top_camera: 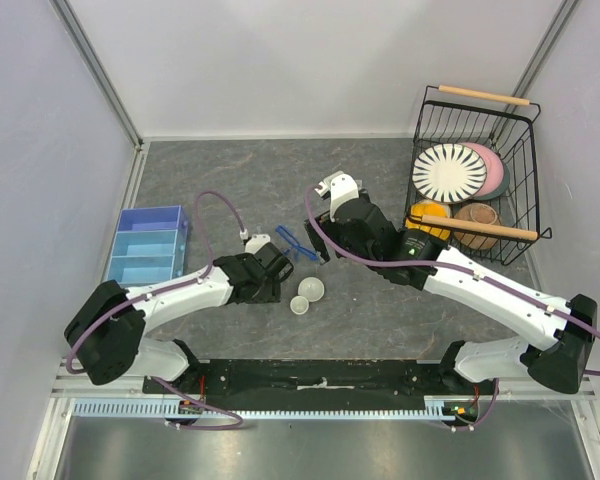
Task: Organize the chemistry lab equipment
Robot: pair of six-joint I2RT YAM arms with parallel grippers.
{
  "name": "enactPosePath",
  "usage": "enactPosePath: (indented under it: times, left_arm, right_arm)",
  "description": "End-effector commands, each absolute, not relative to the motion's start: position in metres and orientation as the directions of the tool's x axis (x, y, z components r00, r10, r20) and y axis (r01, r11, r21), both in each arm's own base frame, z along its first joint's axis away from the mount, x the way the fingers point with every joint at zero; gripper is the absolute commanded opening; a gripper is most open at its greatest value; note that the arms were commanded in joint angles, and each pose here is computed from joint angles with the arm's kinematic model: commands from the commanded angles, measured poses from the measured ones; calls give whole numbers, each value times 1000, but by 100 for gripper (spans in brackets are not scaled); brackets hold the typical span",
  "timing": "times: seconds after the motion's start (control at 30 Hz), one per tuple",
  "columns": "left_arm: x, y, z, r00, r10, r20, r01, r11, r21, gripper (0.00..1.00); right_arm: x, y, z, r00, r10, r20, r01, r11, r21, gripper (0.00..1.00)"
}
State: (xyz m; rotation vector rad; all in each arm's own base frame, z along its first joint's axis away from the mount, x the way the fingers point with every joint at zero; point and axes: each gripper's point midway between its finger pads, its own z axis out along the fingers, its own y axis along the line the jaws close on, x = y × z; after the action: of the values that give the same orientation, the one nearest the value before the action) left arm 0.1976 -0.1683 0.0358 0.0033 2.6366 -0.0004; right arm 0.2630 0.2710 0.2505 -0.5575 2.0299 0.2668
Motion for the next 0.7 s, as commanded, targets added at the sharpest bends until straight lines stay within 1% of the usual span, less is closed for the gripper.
enactPosePath:
  times: [0.0, 0.07, 0.5, 0.67]
  left_arm:
    - [214, -176, 31, -861, -38, -508, -1, 997, -72, 69]
    - [216, -176, 28, -866, -31, -499, 5, 997, -72, 67]
    - [225, -177, 9, -877, -22, -480, 18, 997, -79, 65]
    - [233, -175, 8, -876, -34, -481, 6, 997, -82, 61]
  right_arm:
    - [262, 271, 260, -390, -250, -886, -494, 869, -28, 98]
    - [262, 271, 260, -391, -249, -886, -493, 870, -27, 98]
    - [265, 275, 255, -395, -258, -882, -492, 870, -35, 98]
    - [266, 275, 252, -400, -261, -879, -488, 872, -36, 98]
